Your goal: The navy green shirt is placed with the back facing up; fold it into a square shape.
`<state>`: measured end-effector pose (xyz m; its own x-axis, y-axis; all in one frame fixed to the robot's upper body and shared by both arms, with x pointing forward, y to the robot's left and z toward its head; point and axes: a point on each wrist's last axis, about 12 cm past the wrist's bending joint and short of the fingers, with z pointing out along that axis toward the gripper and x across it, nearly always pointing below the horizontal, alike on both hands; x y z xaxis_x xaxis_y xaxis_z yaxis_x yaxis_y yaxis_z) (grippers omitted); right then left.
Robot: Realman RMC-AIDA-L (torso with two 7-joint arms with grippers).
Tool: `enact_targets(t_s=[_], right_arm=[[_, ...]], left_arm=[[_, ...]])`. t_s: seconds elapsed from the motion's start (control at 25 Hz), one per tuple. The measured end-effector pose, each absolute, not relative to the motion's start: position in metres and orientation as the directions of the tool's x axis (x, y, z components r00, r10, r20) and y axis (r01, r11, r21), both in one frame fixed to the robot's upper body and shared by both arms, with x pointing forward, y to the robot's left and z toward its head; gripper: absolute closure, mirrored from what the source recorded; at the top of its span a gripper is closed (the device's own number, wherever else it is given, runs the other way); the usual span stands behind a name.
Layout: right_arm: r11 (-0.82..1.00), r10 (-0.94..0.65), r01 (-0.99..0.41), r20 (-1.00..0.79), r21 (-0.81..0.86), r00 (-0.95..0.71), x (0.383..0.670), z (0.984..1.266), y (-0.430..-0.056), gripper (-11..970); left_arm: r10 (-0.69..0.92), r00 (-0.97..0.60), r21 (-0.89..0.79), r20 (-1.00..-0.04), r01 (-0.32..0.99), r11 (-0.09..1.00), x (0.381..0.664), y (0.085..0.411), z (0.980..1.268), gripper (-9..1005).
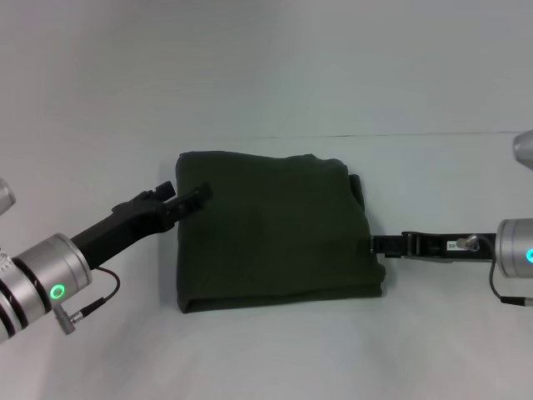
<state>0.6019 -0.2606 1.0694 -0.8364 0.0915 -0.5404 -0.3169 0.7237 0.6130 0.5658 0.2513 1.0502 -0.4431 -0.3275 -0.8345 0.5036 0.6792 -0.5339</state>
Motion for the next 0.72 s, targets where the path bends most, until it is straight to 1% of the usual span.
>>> enact_targets(t_s=[0.36, 0.72], right_arm=[[0.734, 0.097, -0.268, -0.487, 0.624, -0.868, 0.601, 1.062, -0.254, 174], [0.727, 0.093, -0.266, -0.476, 0.632, -0.875, 0.6, 1.057, -0.243, 241]], left_arm=[[-0.323, -0.439, -0.528, -0.838, 0.502, 0.685, 0.562, 0.254, 1.048, 62], [-0.319, -0.437, -0.522, -0.841, 0.5, 0.691, 0.563, 0.255, 1.048, 62]])
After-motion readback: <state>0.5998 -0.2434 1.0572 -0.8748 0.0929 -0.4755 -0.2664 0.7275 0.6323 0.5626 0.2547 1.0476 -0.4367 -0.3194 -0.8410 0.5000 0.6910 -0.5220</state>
